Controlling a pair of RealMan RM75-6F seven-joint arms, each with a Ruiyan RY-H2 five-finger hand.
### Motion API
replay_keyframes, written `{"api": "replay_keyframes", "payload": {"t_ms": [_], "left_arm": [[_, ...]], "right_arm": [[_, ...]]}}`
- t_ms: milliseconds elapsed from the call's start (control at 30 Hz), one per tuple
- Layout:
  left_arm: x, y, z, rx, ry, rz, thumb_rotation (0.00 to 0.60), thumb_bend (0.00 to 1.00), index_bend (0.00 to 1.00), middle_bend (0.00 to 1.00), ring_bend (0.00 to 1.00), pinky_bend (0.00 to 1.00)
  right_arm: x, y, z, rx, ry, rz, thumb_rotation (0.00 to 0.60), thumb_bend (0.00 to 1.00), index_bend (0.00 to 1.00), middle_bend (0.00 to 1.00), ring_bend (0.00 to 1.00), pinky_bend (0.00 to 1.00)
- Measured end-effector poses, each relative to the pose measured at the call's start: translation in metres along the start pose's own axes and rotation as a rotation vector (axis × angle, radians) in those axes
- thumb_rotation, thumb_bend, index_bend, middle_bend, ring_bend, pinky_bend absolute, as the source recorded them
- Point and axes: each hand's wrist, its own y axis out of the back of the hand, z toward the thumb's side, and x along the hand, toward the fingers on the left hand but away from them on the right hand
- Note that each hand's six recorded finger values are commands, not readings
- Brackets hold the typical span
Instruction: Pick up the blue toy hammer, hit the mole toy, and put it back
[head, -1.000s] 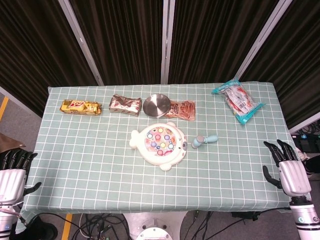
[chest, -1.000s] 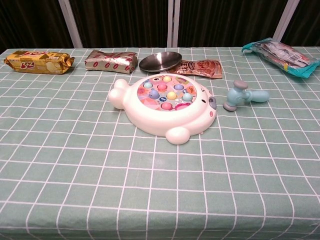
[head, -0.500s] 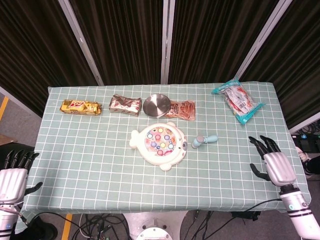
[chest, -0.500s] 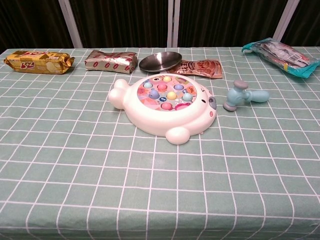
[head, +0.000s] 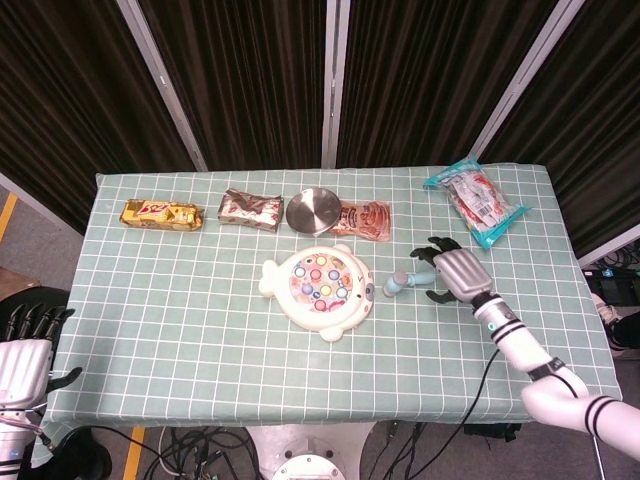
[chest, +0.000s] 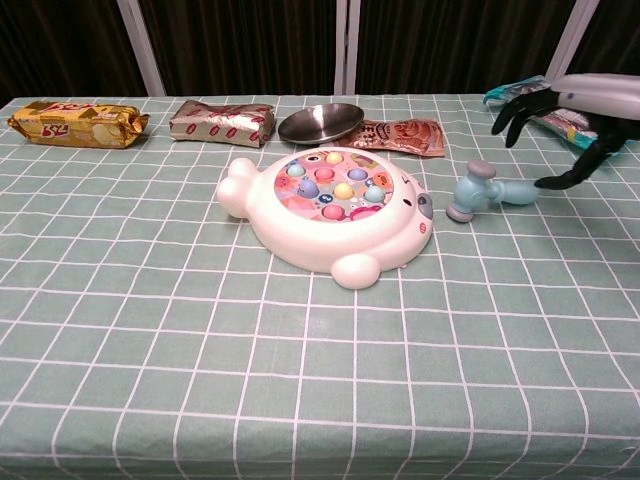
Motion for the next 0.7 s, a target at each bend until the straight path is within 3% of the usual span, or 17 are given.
{"api": "replay_keyframes", "payload": {"t_ms": [233,700], "left_arm": [[-0.002,-0.003,-0.004,-0.003,0.012,-0.007,0.6,0.03,0.19,0.16,0.07,0.01],[-0.001,-0.003,-0.005,-0.006,0.012,-0.005,0.6,0.03,0.19,0.16,0.07,0.01]], "right_arm": [[-0.027,-0.023,0.011,0.02,0.014,0.06,0.6,0.2,0.38,0.37,0.17,0.18],[-0.035,-0.035,0.008,-0.013,0.015,0.048,0.6,0.26,0.47,0.46,0.29,0.28]]}}
